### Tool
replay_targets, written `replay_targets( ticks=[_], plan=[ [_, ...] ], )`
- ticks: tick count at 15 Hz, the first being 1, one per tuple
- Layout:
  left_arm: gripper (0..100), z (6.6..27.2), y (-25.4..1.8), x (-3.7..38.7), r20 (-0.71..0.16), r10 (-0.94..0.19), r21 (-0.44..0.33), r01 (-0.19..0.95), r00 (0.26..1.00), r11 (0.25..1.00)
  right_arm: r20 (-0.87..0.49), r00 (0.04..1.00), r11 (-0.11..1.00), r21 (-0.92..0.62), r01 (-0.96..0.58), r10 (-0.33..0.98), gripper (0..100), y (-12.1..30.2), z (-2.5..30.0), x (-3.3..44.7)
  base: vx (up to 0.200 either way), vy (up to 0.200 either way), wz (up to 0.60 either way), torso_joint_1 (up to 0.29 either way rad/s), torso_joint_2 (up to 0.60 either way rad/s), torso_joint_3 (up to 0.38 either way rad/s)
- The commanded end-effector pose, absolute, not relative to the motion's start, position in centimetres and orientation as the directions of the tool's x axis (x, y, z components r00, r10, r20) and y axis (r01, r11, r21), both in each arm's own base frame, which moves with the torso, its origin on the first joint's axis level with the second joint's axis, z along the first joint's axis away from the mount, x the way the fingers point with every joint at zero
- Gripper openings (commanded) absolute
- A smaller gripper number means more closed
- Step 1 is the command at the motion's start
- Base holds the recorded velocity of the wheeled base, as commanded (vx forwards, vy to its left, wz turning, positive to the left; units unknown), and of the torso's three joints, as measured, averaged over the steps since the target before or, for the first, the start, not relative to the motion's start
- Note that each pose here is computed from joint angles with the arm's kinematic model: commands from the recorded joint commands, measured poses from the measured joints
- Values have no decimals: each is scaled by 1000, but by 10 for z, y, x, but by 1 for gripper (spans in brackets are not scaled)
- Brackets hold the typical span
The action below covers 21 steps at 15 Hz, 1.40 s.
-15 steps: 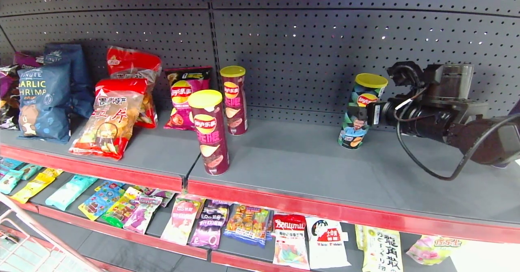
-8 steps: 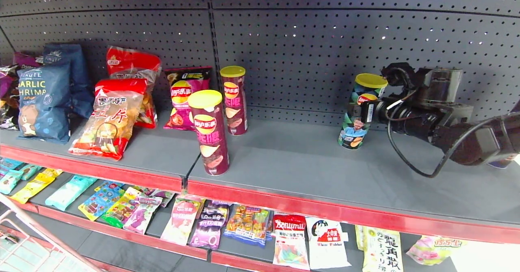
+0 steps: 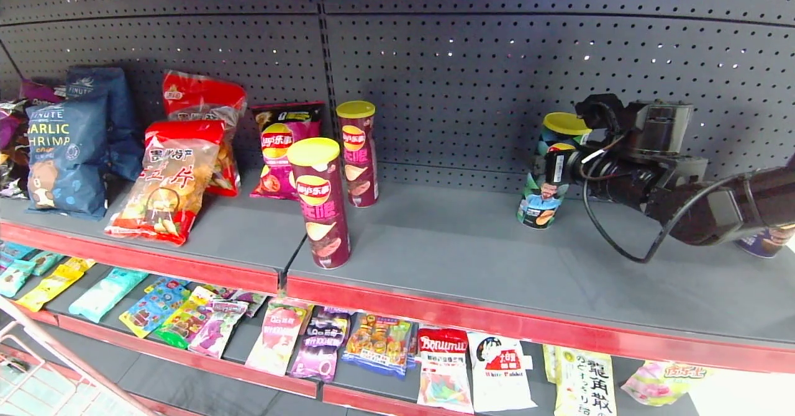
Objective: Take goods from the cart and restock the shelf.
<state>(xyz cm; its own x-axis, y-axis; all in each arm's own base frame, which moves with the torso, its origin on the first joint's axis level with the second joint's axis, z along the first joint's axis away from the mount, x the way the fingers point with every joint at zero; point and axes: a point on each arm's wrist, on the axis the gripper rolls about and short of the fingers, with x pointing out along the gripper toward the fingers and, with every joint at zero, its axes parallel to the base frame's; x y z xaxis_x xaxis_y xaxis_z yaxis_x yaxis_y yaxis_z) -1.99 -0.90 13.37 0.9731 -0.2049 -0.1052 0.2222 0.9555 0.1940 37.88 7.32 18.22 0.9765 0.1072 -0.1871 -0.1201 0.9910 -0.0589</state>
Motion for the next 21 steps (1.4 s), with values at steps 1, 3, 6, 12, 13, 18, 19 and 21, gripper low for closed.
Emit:
replay_targets(
  ticks=[1,3,6,12,13,18,19,21],
  plan=[
    [0,133,-9,-20,-108,-205,193,223,973,956,-188,976,991,-60,-123,110,100,74,181,380,0,0,0,0,0,0],
    [0,132,-9,-19,-114,-205,191,224,972,956,-179,977,990,-59,-125,113,100,76,183,382,0,0,0,0,0,0],
    [0,131,-9,-19,-115,-205,191,224,972,956,-173,979,991,-60,-122,110,100,79,183,386,0,0,0,0,0,0],
    [0,129,-9,-19,-119,-205,189,225,971,956,-189,975,990,-65,-128,114,0,89,178,383,0,0,0,0,0,0],
    [0,129,-9,-19,-119,-205,189,225,971,956,-192,975,990,-65,-128,113,0,90,178,381,0,0,0,0,0,0],
    [0,127,-9,-19,-122,-205,187,225,971,956,-146,986,991,-89,-96,83,0,90,207,333,0,0,0,0,0,0],
    [0,125,-9,-18,-131,-207,183,228,970,956,-130,989,993,-86,-86,74,0,92,214,324,0,0,0,0,0,0],
    [0,122,-9,-18,-138,-208,181,231,968,956,-129,991,994,-88,-58,46,0,87,218,295,0,0,0,0,0,0]
  ],
)
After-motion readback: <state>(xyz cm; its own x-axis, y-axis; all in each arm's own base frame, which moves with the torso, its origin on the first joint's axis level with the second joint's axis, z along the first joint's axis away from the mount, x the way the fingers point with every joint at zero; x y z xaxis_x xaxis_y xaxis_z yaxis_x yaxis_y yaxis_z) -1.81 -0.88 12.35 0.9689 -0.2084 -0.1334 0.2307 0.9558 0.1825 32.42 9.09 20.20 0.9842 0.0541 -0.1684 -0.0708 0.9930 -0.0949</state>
